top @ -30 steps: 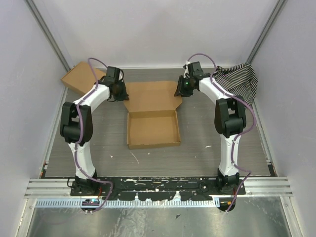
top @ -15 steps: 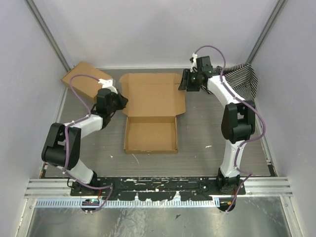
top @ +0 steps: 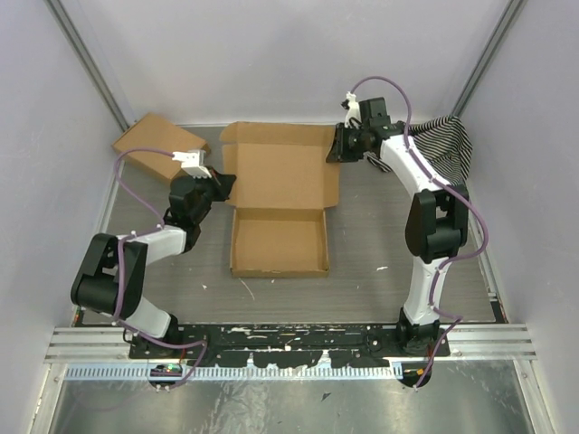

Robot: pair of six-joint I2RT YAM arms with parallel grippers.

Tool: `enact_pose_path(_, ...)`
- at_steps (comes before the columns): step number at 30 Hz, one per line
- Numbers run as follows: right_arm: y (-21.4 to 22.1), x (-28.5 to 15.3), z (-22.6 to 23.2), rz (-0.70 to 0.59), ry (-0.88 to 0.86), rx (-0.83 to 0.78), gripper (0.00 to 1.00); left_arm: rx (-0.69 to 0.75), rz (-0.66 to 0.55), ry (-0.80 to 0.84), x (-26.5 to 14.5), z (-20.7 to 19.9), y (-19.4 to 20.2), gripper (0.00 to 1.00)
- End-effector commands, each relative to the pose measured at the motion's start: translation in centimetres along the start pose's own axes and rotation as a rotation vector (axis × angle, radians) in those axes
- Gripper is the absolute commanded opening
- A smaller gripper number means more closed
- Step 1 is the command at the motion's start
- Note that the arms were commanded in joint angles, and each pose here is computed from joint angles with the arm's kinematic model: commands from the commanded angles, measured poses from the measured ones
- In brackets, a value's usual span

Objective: Fold the paper box

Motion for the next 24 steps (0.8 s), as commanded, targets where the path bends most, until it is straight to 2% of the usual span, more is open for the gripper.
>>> enact_pose_path(1,-2.3,-1.6,2.1,-0.059,0.067,-0.065,0.17,0.035,-0.108,0.071,-0.6,-2.1,-2.9,0.0)
enact_pose_path(2,-2.2,-1.6,1.8,-0.065,0.107,-0.074,0.13,0.036,-0.11,0.071,-0.8,-2.2,-3.0,0.0)
enact_pose_path(4,-2.4,-1.9,1.5,-0.09,0.162,-0.095,0.07,0.04,-0.105,0.059,-1.0,-2.1,-3.2,0.08)
enact_pose_path(5,-2.5,-2.2,1.2,-0.106,0.191,-0.101,0.05,0.045,-0.1,0.044,-1.2,-2.0,-3.4,0.18)
enact_pose_path(8,-2.8,-3.1,1.2,-0.151,0.209,-0.127,0.02,0.065,-0.059,-0.022,-1.8,-1.2,-3.7,0.34)
enact_pose_path(9,-2.7,-3.4,1.2,-0.164,0.208,-0.14,0.01,0.071,-0.044,-0.048,-1.9,-1.1,-4.1,0.46)
enact_pose_path(12,-2.4,-4.4,1.6,-0.194,0.194,-0.178,0.01,0.092,0.017,-0.154,-2.3,0.1,-4.9,0.58)
enact_pose_path(19,0.3,-6.4,3.0,-0.271,0.094,-0.276,0.01,0.153,0.215,-0.268,-2.5,0.8,-6.2,0.59)
enact_pose_path(24,1.2,-7.4,3.1,-0.29,0.09,-0.291,0.01,0.134,0.319,-0.18,-2.4,-1.7,-7.3,0.56)
Point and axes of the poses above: each gripper's point midway between its finger pads, its own x axis out along the fingers, its own z axis along the line the jaws close on, y = z × x, the point moved 1 cm from there along -x, back along the fingers, and after that the axes turned 3 degrees about x, right-handed, at the moved point
